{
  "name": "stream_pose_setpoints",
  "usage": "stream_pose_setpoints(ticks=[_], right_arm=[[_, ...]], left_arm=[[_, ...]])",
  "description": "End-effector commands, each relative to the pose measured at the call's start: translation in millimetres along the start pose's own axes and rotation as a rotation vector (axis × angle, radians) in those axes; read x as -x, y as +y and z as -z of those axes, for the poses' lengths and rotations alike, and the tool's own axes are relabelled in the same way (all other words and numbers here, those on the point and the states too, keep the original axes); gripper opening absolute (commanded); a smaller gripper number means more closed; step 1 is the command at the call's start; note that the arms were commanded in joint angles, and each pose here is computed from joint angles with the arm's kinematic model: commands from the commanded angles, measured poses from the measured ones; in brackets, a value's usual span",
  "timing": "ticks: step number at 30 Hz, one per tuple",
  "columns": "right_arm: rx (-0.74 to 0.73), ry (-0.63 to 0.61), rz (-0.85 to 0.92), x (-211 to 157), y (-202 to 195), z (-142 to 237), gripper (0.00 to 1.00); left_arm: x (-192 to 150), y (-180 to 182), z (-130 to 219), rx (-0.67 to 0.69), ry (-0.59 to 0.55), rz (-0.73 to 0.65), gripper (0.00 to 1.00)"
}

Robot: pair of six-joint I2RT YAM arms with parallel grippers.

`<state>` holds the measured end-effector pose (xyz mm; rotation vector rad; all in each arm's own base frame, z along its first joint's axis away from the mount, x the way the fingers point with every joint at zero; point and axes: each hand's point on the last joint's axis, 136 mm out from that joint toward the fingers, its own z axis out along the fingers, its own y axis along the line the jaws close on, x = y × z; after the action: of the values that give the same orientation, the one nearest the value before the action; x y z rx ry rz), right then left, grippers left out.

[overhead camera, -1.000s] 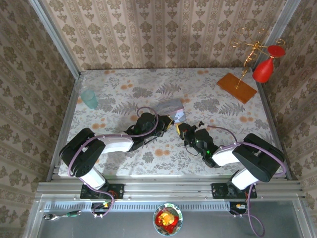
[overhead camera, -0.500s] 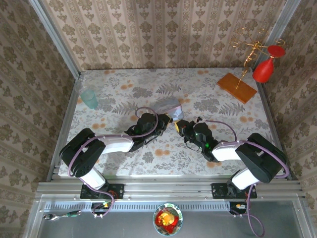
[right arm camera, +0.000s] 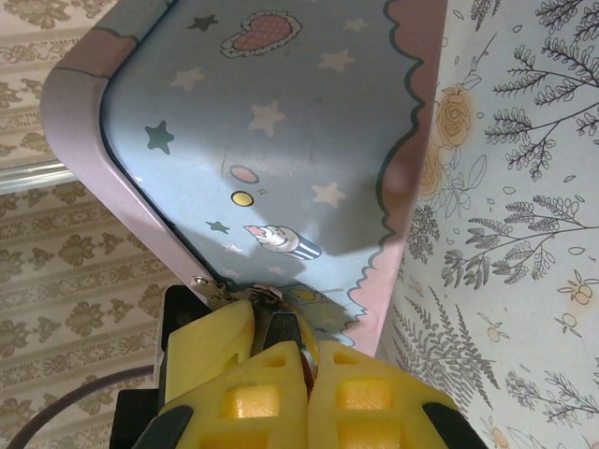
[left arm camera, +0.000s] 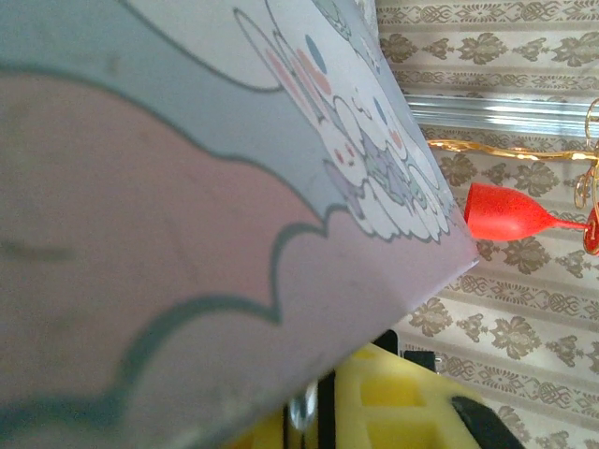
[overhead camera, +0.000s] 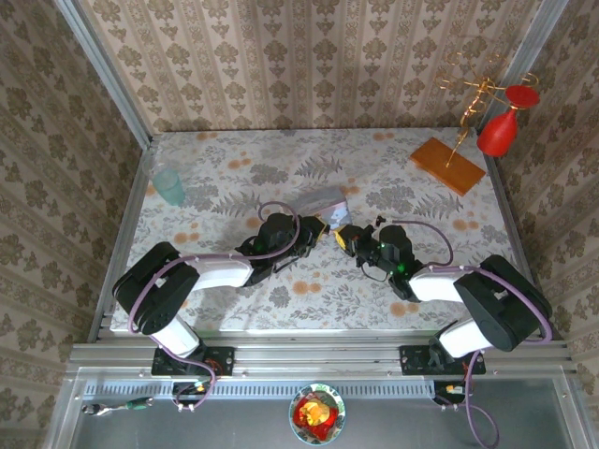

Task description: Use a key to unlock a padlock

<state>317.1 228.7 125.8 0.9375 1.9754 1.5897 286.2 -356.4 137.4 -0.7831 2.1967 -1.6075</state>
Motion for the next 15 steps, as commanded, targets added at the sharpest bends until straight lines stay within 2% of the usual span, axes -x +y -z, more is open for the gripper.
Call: stream_pose_setpoints(ticks=[1, 7, 11, 15], right_arm=[[0.099, 0.155, 0.097, -34, 30, 5, 0.0], [0.076, 0.136, 0.097, -28, 21, 9, 0.06], [0.111, 0.145, 0.112, -30, 33, 14, 0.08], [0.107, 0.147, 0.12, -31, 32, 16, 0.14]], left_arm=[[-70, -51, 11, -0.152, 0.284, -0.063, 0.0], [-63, -45, 14, -0.132, 0.255, -0.07, 0.0], [-56, -41, 15, -0.122, 0.229, -0.064, 0.0], [-51, -41, 15, -0.122, 0.213, -0.06, 0.0]])
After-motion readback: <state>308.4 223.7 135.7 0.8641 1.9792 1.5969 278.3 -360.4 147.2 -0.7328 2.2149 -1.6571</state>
